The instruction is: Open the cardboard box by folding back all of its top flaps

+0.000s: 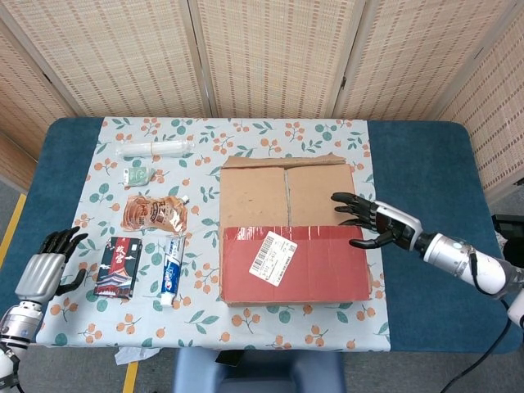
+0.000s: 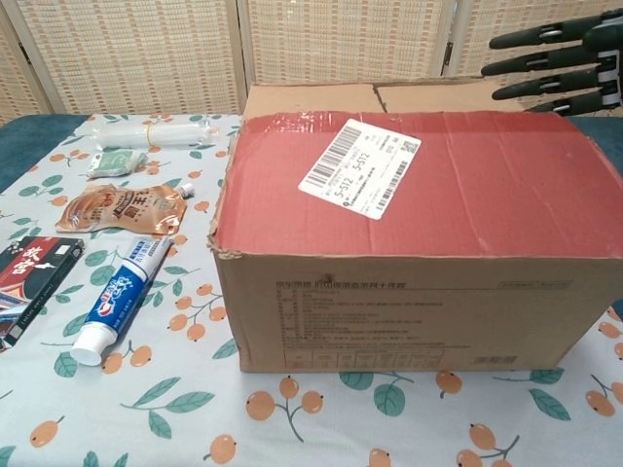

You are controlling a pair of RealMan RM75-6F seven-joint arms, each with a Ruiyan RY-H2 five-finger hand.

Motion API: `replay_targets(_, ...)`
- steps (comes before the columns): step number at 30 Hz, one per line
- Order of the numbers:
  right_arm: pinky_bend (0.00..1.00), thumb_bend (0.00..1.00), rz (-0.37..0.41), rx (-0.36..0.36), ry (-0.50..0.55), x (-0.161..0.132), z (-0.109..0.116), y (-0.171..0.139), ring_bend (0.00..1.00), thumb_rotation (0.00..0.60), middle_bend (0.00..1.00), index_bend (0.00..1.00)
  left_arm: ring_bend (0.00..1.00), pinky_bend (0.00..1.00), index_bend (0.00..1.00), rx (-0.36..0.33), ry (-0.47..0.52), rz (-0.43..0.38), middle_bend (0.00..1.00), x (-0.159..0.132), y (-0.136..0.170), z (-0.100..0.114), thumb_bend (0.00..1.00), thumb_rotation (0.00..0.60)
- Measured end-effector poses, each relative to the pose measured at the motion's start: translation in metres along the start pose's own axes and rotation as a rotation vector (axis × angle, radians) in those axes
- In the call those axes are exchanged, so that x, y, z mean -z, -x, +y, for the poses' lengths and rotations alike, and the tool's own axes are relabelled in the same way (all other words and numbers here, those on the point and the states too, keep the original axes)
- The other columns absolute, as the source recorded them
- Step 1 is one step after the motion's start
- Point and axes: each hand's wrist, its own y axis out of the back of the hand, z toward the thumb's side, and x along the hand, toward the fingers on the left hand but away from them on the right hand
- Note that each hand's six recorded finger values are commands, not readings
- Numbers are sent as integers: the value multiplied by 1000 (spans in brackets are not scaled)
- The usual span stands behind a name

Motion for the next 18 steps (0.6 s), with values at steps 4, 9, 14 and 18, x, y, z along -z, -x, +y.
replay_targets(4, 217, 301, 19, -6, -6, -8, -5, -8, 47, 600, 0, 46, 13, 0, 135, 4, -5, -6, 82, -2, -1, -1, 500, 600)
replay_targets(9, 217, 301, 55, -18, -25, -23, -13, -24, 50, 600, 0, 46, 13, 0, 135, 10, 10, -5, 82, -2, -1, -2, 500, 600)
replay_targets(14, 217, 301, 93, -33, -54, -39, -28, -44, 52, 600, 0, 42, 13, 0, 136, 20, 6, -3, 81, -1, -2, -3, 500, 600)
replay_targets(18, 217, 300, 116, -39, -84, -47, -42, -61, 52, 600, 0, 40, 13, 0, 137, 17, 2, -5, 82, -3, -2, -3, 500, 600)
